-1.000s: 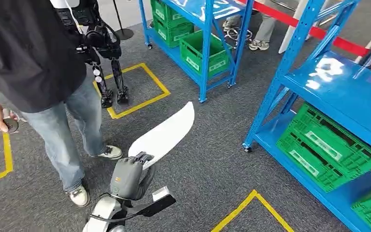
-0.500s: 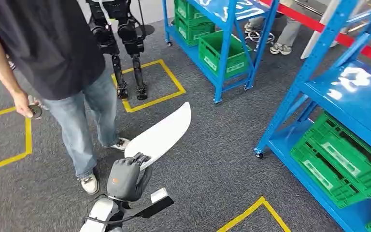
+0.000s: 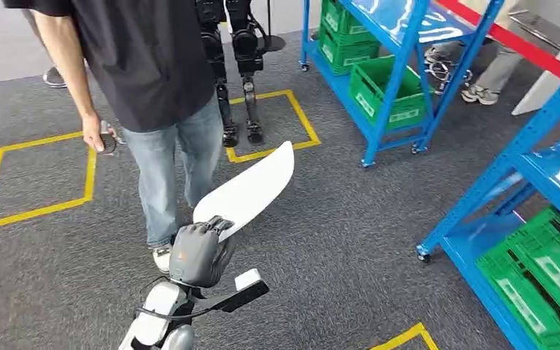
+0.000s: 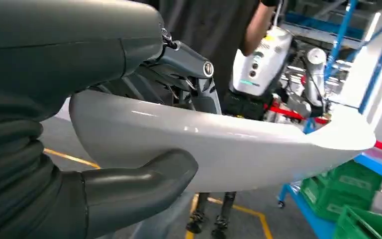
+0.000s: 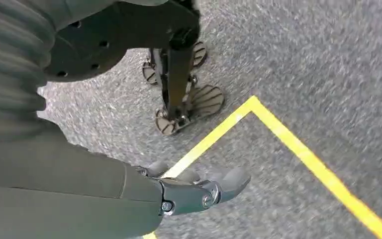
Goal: Take the parts from the cabinet and place them on the table.
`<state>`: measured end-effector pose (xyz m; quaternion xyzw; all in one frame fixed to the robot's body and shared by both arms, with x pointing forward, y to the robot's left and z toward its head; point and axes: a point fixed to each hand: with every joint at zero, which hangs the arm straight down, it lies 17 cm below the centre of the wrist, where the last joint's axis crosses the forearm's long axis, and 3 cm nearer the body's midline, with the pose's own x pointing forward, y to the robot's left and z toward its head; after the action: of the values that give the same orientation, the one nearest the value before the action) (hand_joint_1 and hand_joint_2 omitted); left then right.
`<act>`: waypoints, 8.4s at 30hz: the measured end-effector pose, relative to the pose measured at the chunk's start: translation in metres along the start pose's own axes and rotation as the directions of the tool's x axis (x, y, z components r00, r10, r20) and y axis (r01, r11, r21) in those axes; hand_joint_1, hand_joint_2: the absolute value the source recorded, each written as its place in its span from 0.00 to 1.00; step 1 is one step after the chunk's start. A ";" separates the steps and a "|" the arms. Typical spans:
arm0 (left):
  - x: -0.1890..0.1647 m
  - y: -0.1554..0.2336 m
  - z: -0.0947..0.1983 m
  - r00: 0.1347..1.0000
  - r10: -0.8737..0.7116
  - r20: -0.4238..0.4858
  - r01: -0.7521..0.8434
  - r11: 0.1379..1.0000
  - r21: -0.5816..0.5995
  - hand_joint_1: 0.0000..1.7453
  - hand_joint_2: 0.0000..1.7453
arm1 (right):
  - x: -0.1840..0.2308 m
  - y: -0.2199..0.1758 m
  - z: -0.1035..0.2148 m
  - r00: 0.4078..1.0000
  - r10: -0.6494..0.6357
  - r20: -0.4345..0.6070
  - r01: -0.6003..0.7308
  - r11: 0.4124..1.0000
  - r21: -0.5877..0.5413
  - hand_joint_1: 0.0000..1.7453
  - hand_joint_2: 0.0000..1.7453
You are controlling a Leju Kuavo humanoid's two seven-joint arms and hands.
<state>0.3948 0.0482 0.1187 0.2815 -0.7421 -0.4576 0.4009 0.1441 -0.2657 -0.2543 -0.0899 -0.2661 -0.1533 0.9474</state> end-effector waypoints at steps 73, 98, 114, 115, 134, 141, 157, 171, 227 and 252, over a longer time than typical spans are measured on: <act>-0.018 -0.028 0.027 0.997 0.059 -0.047 -0.062 0.996 -0.071 1.00 1.00 | -0.002 0.008 0.002 1.000 0.028 0.001 -0.028 0.999 0.035 0.00 1.00; -0.014 -0.026 0.020 0.997 0.066 -0.037 -0.068 0.995 -0.067 1.00 1.00 | 0.001 0.007 0.001 1.000 0.024 0.008 -0.024 0.999 0.025 0.00 1.00; -0.014 -0.027 0.018 0.994 0.103 -0.043 -0.106 0.993 -0.056 1.00 1.00 | 0.001 0.001 -0.001 1.000 0.025 0.008 -0.025 1.000 0.016 0.00 1.00; -0.014 -0.028 0.018 0.993 0.108 -0.046 -0.110 0.992 -0.056 1.00 1.00 | 0.000 -0.002 -0.001 1.000 0.027 0.006 -0.027 1.000 0.013 0.00 1.00; -0.015 -0.035 0.027 0.988 0.136 -0.077 -0.141 0.988 -0.068 1.00 1.00 | -0.008 -0.005 0.001 0.999 0.050 -0.016 -0.049 0.999 0.012 0.00 1.00; -0.025 -0.030 0.030 0.985 0.137 -0.103 -0.142 0.989 -0.043 1.00 1.00 | -0.003 0.001 0.001 0.998 0.055 0.002 -0.055 0.998 0.031 0.00 1.00; -0.023 -0.021 0.035 0.988 0.111 -0.112 -0.115 0.993 -0.038 1.00 1.00 | -0.007 0.005 0.003 0.998 0.054 -0.013 -0.054 0.998 0.041 0.00 1.00; -0.019 -0.011 0.023 0.990 0.108 -0.096 -0.110 0.994 -0.021 1.00 1.00 | -0.003 0.006 0.002 0.999 0.051 -0.004 -0.051 0.998 0.042 0.00 1.00; -0.012 0.011 -0.001 0.996 0.075 -0.047 -0.074 0.997 0.022 1.00 1.00 | -0.013 0.009 0.004 0.996 0.090 -0.026 -0.088 0.993 0.084 0.00 1.00; -0.088 0.087 -0.019 0.980 -0.019 -0.197 0.061 0.976 0.207 1.00 1.00 | -0.004 0.019 0.003 0.991 0.134 -0.001 -0.132 0.983 0.129 0.00 1.00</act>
<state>0.4520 0.1456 0.1729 0.3809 -0.7383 -0.3542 0.4295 0.1457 -0.2457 -0.2556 -0.0453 -0.2643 -0.0726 0.9606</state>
